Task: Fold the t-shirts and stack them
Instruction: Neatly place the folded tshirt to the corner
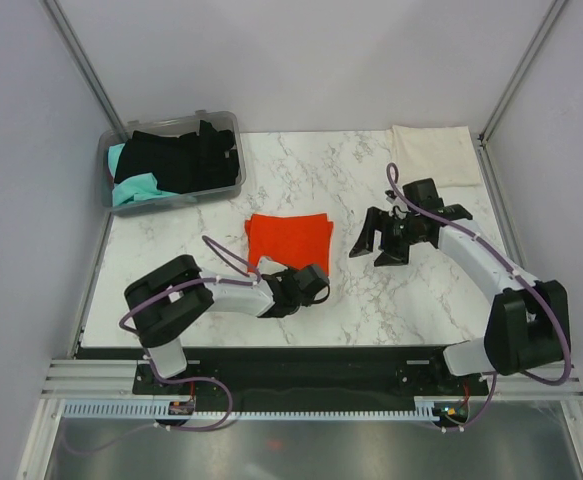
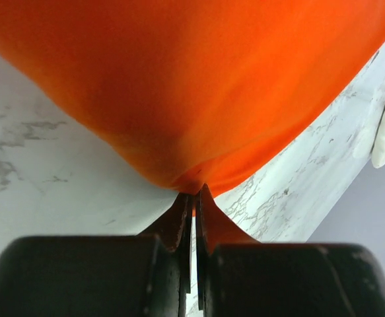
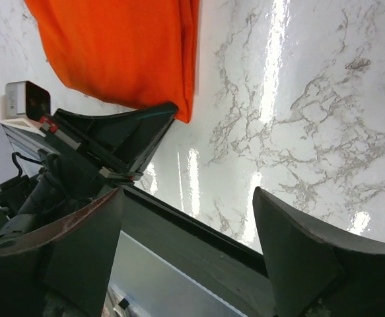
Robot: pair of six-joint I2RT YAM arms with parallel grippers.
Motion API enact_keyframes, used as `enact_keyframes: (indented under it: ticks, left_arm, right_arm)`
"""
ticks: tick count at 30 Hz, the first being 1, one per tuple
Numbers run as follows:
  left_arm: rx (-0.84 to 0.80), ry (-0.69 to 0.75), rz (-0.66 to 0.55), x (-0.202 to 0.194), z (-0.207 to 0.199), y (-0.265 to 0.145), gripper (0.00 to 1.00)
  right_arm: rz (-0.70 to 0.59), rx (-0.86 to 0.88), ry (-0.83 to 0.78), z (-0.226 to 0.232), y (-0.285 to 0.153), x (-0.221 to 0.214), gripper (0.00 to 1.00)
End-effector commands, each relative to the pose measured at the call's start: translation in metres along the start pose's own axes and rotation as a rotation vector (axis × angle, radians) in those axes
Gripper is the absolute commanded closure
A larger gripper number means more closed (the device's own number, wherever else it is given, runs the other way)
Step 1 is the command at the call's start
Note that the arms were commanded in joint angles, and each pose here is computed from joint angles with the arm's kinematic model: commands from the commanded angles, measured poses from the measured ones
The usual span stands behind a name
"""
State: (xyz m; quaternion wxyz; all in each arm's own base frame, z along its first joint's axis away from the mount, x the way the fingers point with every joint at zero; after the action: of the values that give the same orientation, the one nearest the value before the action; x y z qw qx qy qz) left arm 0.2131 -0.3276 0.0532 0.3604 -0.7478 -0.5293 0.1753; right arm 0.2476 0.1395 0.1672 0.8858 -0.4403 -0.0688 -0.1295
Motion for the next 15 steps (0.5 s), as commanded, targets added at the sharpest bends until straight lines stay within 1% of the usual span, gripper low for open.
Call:
enact_keyframes:
  ticks: [1, 3, 6, 7, 8, 9, 10, 15]
  left_arm:
    - [0.149, -0.260, -0.139, 0.036, 0.037, 0.006, 0.98]
    - [0.131, -0.263, -0.108, 0.038, 0.029, -0.003, 0.98]
    - [0.128, -0.246, -0.062, 0.038, 0.025, -0.015, 0.98]
    - [0.116, -0.251, -0.036, 0.037, 0.019, -0.021, 0.98]
    - [0.110, -0.230, -0.023, 0.036, 0.016, -0.024, 0.98]
    - [0.108, -0.227, -0.008, 0.034, 0.014, -0.027, 0.98]
    - [0.103, -0.228, 0.018, 0.032, 0.010, -0.031, 0.98]
    - [0.067, -0.209, 0.059, 0.032, -0.002, -0.045, 0.98]
  right_arm:
    - [0.015, 0.037, -0.068, 0.003, 0.008, 0.015, 0.12]
    - [0.053, 0.044, -0.087, -0.001, 0.020, 0.019, 0.09]
    - [0.075, 0.116, -0.097, 0.000, 0.037, 0.027, 0.08]
    - [0.058, 0.139, -0.110, 0.001, 0.042, 0.032, 0.08]
    - [0.056, 0.154, -0.110, 0.001, 0.046, 0.035, 0.08]
    - [0.083, 0.184, -0.093, 0.002, 0.054, 0.033, 0.07]
    - [0.069, 0.214, -0.105, 0.004, 0.058, 0.038, 0.07]
    - [0.108, 0.256, -0.081, -0.002, 0.082, 0.042, 0.06]
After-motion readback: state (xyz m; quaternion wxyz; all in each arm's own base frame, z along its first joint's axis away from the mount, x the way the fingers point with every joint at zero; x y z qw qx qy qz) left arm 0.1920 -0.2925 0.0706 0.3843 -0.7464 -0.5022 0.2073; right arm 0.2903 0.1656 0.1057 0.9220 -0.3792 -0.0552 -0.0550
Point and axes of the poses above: each gripper's point midway between its finger pads, its own y axis out along the fingers, its own z axis along the line the jaws close on, x = y × z, the point moved 5 cm from there along -y, back along the fingers, and after that the axes turned 1 degree about -y, right-handed, at the moved point
